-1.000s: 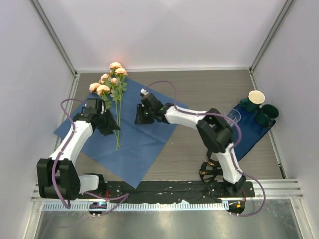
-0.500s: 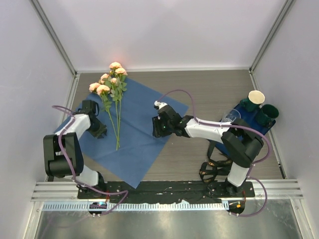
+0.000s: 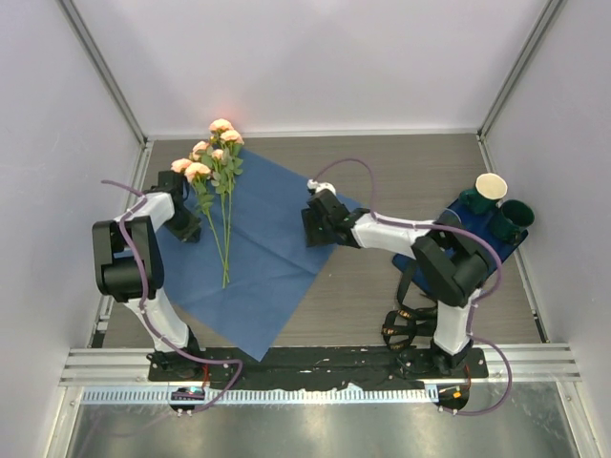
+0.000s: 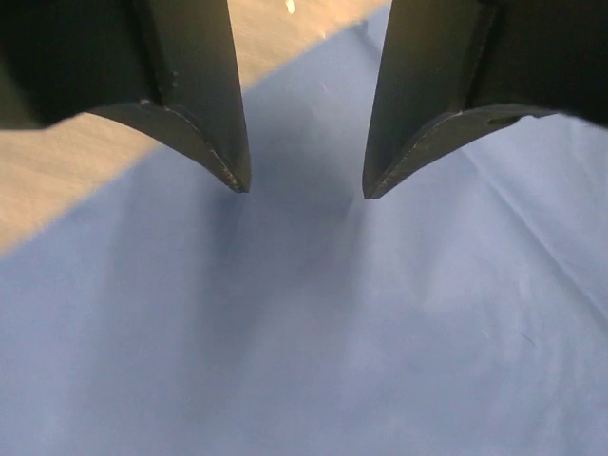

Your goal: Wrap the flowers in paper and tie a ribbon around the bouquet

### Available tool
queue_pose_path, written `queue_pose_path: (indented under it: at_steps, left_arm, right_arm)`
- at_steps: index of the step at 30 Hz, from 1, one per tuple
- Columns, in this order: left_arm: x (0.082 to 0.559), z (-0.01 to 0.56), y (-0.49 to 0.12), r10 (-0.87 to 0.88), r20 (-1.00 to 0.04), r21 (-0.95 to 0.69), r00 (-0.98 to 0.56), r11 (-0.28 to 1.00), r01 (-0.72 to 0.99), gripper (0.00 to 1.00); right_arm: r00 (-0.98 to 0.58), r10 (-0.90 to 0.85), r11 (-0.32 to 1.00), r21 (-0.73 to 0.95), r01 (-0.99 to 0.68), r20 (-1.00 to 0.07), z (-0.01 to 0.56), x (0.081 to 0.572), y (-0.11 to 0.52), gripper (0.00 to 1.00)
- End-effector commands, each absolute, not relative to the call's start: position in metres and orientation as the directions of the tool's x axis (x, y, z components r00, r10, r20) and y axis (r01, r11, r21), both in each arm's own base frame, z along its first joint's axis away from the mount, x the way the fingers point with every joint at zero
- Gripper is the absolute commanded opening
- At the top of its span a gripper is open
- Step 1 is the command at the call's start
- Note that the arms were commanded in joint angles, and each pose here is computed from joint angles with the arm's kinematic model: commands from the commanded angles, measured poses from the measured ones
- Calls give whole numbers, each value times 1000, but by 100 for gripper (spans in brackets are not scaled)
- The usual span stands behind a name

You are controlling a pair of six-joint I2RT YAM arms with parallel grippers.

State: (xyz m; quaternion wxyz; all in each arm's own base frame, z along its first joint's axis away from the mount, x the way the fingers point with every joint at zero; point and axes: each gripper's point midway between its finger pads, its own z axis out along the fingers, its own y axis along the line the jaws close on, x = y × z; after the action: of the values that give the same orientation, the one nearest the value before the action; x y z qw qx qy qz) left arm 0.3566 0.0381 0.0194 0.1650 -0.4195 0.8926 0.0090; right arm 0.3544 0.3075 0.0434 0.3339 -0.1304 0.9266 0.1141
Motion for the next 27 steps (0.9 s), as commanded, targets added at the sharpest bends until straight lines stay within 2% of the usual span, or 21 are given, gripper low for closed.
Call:
queue_pose_path:
  at_steps: [1,2,3,10,20,27]
  left_arm:
    - [361,15,41,-756,-304,-122,-580,635,-763,12]
    - [361,13,41,-755,-302,-120,-582,636,-762,12]
    - [359,10,40,-757,-289,-115,-586,635,-764,12]
    - [361,2,38,-755,-262,-104,-601,641,-761,12]
    - [354,-4,34,-756,-238,-98,-609,643,-760,11]
    - [352,-8,31,-766,-222,-109,-604,635,-765,11]
  right_arm:
    - [-762,131,889,416,-193,-634,84,342,279,60]
    - [-774,232,860,497,-120,-589,86,347,264,62]
    - [-787,261,819,560,-126,-559,89,340,263,65]
    - [-777,479,564,822,-84,-407,87,315,248,62]
    - [-755,598,427,904,15,-270,55,323,251,53]
    - [-746,625,383,923,35,-231,37,326,253,48]
